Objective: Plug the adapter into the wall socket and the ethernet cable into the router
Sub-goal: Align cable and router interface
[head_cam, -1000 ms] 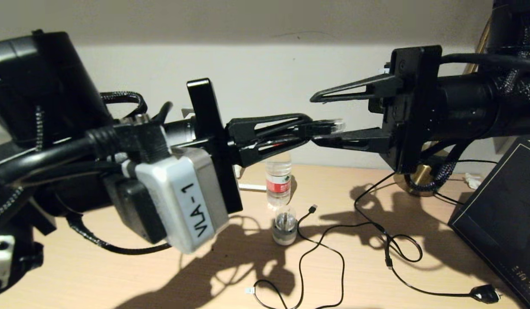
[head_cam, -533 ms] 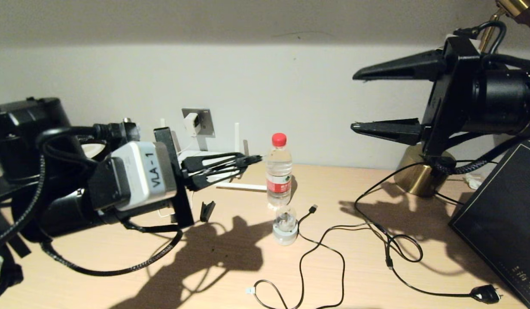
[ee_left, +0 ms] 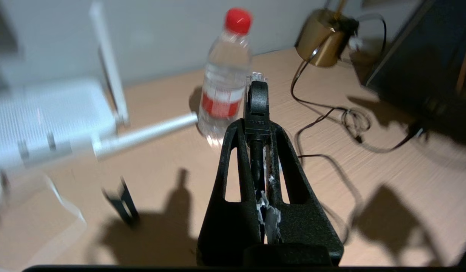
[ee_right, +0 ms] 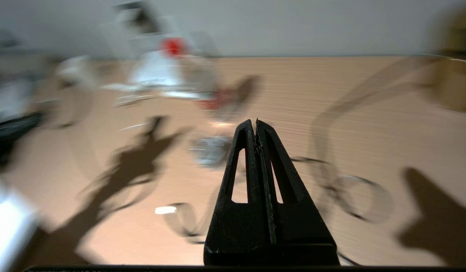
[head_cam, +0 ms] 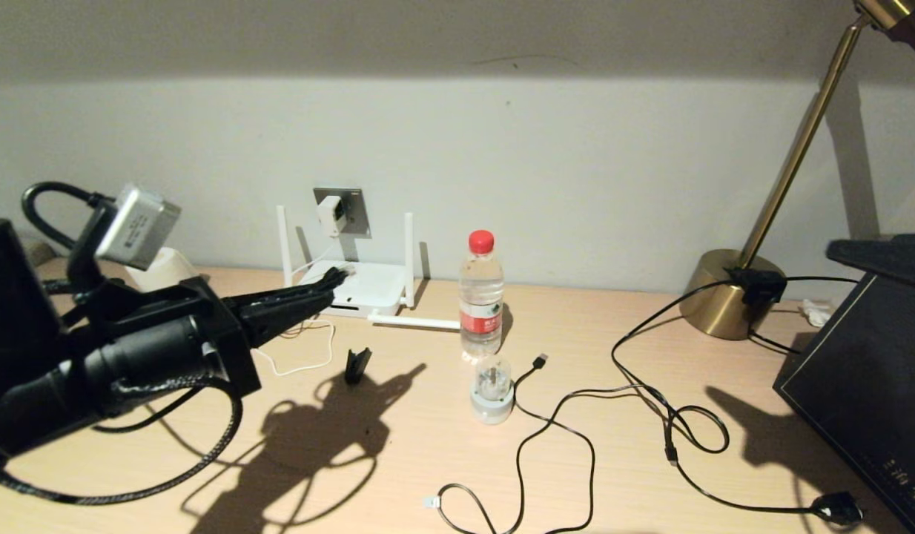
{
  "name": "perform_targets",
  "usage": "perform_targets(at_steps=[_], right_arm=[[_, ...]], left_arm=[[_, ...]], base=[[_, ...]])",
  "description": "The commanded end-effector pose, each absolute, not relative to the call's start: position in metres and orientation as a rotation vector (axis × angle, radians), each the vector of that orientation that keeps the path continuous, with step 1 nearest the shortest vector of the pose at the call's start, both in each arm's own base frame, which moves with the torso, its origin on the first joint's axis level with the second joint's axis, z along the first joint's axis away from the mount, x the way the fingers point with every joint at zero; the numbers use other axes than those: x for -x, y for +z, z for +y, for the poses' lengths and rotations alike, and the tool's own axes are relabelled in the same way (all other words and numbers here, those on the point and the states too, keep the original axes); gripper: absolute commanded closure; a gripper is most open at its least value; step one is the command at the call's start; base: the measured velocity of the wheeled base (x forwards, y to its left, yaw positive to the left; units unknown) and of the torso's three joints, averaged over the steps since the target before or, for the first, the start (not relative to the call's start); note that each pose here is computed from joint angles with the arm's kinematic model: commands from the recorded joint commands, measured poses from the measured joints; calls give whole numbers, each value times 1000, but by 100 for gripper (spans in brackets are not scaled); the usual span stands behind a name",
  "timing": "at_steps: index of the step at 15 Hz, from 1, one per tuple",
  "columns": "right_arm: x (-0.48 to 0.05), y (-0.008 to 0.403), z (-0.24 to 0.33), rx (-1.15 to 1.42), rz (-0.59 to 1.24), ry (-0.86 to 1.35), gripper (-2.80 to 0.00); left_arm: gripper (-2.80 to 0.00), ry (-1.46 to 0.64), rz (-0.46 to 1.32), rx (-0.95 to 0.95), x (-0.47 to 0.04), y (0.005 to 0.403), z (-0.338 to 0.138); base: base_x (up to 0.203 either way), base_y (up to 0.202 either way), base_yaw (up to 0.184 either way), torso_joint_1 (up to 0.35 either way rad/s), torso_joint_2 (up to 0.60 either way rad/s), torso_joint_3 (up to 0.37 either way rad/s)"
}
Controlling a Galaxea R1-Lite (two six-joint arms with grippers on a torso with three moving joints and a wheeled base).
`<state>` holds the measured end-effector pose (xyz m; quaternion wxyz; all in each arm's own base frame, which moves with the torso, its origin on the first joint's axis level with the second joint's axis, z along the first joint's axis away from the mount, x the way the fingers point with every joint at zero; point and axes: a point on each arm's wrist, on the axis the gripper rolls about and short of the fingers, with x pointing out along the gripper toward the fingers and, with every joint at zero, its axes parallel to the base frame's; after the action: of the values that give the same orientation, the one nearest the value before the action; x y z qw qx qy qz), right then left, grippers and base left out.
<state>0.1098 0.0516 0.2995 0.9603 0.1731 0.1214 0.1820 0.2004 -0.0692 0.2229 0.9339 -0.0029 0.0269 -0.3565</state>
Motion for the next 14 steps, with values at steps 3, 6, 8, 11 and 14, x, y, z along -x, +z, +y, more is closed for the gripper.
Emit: perform_targets(at_steps=[3, 6, 8, 11, 14], right_arm=[[-42, 265, 6, -300, 71, 54, 0], [-3, 231, -3, -185, -1, -36, 0], [9, 196, -4, -132, 13, -62, 0], [5, 132, -4, -60, 114, -72, 0], [-2, 90, -2, -13, 148, -8, 0]], left_arm=[[0, -651, 188, 205, -149, 206, -52], [0, -564, 323, 360, -132, 198, -46], [0, -552, 329, 460, -133, 209, -47], [0, -547, 358, 449, -127, 199, -51], [0, -485, 360, 406, -116, 189, -58]], base=[[0, 0, 0, 0, 0, 0], [0, 0, 0, 0, 0, 0], [0, 0, 0, 0, 0, 0], [0, 0, 0, 0, 0, 0], [0, 0, 0, 0, 0, 0]])
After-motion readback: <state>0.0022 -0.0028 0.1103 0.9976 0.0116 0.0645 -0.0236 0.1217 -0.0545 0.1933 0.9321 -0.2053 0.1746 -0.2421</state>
